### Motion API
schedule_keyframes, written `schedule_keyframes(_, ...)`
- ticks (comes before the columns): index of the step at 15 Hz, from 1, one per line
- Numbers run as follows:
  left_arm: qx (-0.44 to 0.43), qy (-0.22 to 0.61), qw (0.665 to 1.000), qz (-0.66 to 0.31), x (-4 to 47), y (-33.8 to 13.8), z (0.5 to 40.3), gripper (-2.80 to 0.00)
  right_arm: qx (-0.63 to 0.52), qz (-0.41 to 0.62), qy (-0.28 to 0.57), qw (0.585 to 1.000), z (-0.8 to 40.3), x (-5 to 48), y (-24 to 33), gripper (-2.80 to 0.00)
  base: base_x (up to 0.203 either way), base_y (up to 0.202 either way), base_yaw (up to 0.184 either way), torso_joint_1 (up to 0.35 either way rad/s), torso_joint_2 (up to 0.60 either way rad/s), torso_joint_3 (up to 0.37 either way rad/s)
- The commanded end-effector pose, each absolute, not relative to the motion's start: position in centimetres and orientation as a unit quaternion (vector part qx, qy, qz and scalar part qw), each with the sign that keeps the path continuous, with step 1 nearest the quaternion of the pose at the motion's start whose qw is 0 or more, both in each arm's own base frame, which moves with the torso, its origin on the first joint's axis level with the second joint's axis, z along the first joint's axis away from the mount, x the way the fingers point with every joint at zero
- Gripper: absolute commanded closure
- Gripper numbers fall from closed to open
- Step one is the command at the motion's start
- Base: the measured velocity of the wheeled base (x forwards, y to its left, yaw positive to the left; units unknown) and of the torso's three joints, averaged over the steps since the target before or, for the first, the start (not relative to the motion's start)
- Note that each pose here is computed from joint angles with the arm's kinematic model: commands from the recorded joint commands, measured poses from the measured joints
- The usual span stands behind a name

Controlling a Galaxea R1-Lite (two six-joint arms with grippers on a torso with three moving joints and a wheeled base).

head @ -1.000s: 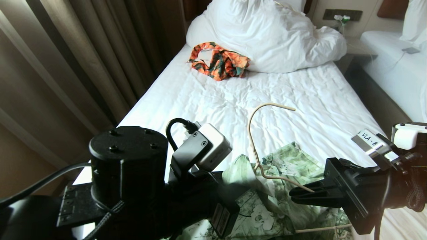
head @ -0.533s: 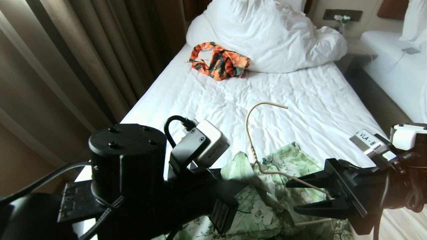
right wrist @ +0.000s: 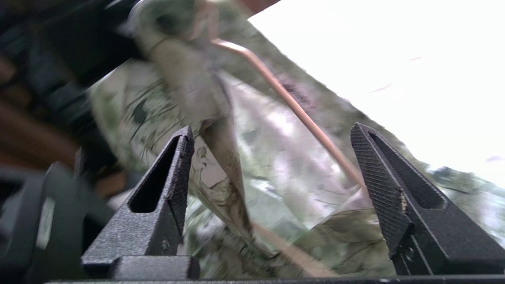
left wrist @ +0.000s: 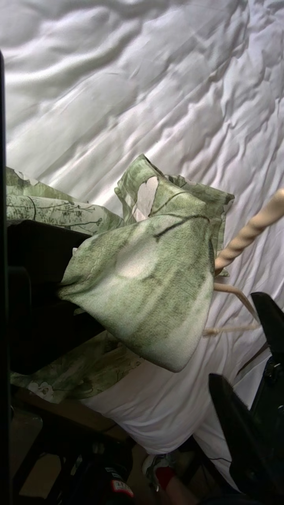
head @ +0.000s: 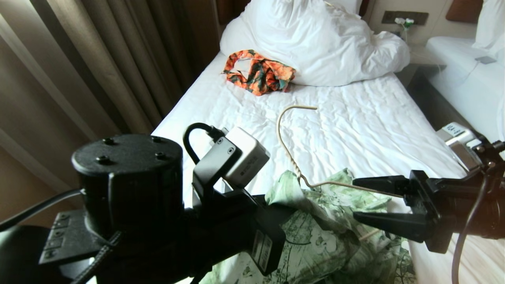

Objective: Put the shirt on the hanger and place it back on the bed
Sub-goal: Hook the other side of the shirt onto the hanger

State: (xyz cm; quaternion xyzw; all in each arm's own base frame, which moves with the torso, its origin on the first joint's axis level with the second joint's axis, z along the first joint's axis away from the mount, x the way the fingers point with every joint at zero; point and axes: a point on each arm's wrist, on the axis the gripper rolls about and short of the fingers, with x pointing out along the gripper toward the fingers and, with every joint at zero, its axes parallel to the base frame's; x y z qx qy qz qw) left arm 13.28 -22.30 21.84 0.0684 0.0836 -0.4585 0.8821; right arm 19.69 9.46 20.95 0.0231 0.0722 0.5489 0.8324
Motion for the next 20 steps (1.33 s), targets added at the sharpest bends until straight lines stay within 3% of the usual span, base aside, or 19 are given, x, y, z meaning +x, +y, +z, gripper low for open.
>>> schedule_keyframes(1, 0.061, 0.074, 0.880, -0.464, 12.8, -22.1, 22.5, 0.00, 0.057, 0.475, 0.041, 0.877, 23.8, 19.5, 9.0, -2.80, 0.000, 0.000, 0.000, 0.000, 0.00, 0.000)
schedule_keyframes(7, 0.034, 0.080, 0.876, -0.474, 12.0, -22.1, 22.9, 0.00, 0.081, 0.429, 0.095, 0.894, 26.8, 19.4, 8.1, -2.80, 0.000, 0.000, 0.000, 0.000, 0.00, 0.000)
schedule_keyframes(8, 0.030, 0.075, 0.873, -0.481, 11.5, -22.0, 23.3, 0.00, 0.086, 0.407, 0.127, 0.900, 27.0, 19.9, 7.7, 0.00, 0.000, 0.000, 0.000, 0.000, 0.00, 0.000)
schedule_keyframes(12, 0.034, 0.081, 0.869, -0.486, 11.1, -21.8, 23.3, 0.00, 0.082, 0.297, 0.265, 0.914, 26.2, 22.1, 7.7, 0.00, 0.000, 0.000, 0.000, 0.000, 0.00, 0.000)
schedule_keyframes(20, 0.045, 0.106, 0.863, -0.492, 10.6, -21.8, 21.7, 0.00, 0.062, 0.243, 0.304, 0.919, 25.5, 21.6, 7.4, 0.00, 0.000, 0.000, 0.000, 0.000, 0.00, 0.000)
